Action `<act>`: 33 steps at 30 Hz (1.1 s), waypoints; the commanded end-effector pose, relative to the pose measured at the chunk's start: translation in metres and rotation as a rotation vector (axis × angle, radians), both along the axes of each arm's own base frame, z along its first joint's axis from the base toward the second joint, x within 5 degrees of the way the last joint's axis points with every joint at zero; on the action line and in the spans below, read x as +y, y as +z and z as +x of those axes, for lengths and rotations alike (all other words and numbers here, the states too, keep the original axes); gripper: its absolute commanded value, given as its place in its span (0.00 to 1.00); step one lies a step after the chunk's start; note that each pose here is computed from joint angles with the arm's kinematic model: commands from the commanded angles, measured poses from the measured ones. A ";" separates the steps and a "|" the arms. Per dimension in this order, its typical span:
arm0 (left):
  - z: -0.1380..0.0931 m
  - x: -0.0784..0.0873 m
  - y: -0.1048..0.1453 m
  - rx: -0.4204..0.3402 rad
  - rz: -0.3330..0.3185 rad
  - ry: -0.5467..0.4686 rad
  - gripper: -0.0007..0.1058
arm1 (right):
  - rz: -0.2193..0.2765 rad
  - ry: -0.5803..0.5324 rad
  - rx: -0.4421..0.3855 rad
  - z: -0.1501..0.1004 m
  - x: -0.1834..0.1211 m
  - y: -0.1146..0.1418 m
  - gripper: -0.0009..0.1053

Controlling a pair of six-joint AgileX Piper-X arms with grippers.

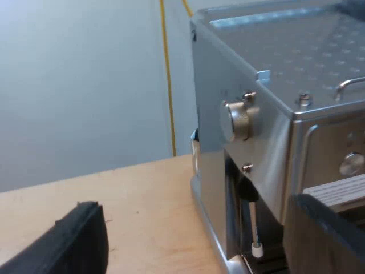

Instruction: Pour the beans into the coffee machine

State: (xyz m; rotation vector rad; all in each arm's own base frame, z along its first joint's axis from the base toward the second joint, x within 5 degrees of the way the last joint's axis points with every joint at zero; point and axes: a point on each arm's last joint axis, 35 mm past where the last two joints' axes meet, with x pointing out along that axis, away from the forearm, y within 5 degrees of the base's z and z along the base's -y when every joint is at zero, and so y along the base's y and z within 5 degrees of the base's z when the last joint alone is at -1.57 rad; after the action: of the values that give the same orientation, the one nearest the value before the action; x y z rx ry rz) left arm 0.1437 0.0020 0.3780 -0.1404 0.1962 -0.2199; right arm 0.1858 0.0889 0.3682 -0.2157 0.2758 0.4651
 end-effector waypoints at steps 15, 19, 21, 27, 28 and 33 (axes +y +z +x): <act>0.000 -0.008 0.005 -0.033 0.001 -0.023 0.62 | -0.094 -0.383 -0.028 -0.015 -0.080 0.014 0.75; -0.001 -0.013 0.002 -0.002 0.004 -0.039 0.62 | -0.121 -0.427 -0.020 -0.027 -0.089 0.016 0.75; -0.002 -0.013 0.001 0.009 0.003 -0.039 0.62 | -0.120 -0.465 -0.036 -0.039 -0.094 0.020 0.75; -0.018 -0.012 0.004 -0.001 -0.019 -0.019 0.62 | -0.108 -0.479 -0.093 -0.069 -0.095 0.029 0.75; -0.021 -0.012 0.005 -0.006 -0.019 -0.015 0.62 | -0.108 -0.479 -0.093 -0.072 -0.095 0.029 0.75; -0.055 -0.011 0.011 -0.068 -0.019 -0.014 0.62 | -0.103 -0.453 -0.082 -0.099 -0.092 0.027 0.75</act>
State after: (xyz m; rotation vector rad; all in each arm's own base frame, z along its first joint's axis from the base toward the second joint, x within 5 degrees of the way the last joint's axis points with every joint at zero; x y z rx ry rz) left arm 0.0941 -0.0096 0.3861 -0.1414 0.1464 -0.2484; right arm 0.0946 -0.0042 0.3926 -0.2503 0.2611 -0.0232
